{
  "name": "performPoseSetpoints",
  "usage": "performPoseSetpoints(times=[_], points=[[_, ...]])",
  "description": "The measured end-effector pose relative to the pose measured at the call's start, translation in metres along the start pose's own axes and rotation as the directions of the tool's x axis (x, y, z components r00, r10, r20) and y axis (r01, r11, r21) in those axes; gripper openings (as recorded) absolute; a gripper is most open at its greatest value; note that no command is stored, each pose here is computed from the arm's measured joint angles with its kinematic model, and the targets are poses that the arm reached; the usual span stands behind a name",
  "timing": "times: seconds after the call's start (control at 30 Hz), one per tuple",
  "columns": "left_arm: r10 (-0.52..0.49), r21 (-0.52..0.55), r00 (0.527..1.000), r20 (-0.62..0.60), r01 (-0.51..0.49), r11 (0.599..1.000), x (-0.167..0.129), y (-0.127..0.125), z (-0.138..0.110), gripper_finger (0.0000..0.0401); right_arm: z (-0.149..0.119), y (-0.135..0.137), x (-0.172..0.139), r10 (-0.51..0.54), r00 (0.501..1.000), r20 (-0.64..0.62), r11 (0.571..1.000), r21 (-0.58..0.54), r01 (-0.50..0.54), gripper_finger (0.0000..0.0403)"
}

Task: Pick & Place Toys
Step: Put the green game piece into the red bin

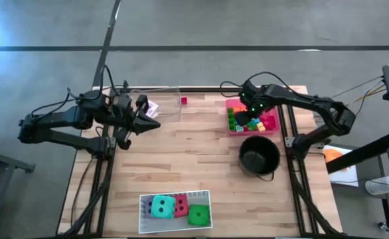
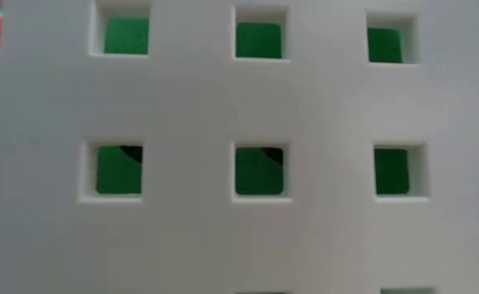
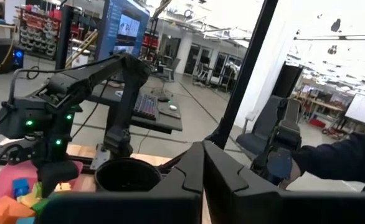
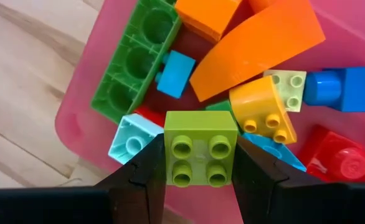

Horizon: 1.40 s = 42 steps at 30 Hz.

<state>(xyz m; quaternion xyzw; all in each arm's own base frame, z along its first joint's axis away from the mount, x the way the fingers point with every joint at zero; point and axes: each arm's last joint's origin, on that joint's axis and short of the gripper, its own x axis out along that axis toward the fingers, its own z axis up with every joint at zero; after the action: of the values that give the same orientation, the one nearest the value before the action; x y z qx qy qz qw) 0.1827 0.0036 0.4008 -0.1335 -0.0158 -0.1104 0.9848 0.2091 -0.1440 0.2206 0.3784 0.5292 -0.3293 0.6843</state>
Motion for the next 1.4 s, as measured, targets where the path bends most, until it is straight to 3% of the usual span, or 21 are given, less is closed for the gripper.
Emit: performPoseSetpoints(times=[0.47,1.23,1.4], points=[[0.017,0.003,1.000,-0.026,-0.017,1.000,-0.001,0.001,-0.003,0.0007,0.011,0.002,0.028,-0.047,0.995,-0.093,0.999,0.008,0.047,0.0131],[0.058,-0.016,0.998,-0.016,-0.058,0.998,-0.001,0.002,-0.002,0.0008,0.011,0.003,0.028,-0.025,0.995,-0.096,1.000,-0.009,0.025,0.0131],[0.058,-0.017,0.998,-0.017,-0.058,0.998,-0.001,0.002,-0.002,0.0008,0.010,0.003,0.028,-0.026,0.995,-0.096,1.000,-0.010,0.025,0.0186]])
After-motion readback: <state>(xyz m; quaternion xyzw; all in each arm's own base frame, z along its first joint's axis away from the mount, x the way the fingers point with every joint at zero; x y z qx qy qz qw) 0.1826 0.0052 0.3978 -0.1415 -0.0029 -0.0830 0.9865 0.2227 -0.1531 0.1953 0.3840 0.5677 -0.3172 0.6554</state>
